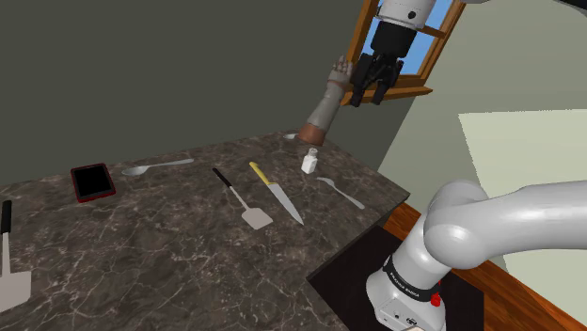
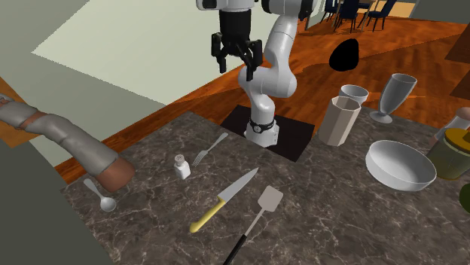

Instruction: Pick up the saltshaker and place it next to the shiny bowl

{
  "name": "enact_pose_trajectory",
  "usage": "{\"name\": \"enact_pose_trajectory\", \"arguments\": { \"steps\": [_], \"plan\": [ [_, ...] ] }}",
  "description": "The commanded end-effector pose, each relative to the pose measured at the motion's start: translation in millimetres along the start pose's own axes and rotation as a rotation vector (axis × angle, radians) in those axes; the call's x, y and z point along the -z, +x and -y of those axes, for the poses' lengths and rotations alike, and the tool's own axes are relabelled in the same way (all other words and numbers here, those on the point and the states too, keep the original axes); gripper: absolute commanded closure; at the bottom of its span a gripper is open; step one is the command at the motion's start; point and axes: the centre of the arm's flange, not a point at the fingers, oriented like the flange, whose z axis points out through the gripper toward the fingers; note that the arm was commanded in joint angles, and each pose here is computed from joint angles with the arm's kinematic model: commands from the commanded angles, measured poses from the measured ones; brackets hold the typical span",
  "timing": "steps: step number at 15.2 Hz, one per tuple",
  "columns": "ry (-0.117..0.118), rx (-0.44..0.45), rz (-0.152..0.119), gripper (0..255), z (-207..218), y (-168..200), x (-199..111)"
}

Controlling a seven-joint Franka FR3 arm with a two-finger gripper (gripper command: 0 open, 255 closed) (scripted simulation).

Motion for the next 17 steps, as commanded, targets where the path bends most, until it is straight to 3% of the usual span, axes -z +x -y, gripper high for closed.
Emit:
{"name": "enact_pose_trajectory", "arguments": {
  "steps": [1,17],
  "plan": [
    [0.0,0.0,0.0,0,0.0,0.0,0.0],
    [-0.01,0.01,0.013,0,-76.4,121.1,-156.1]
  ]
}}
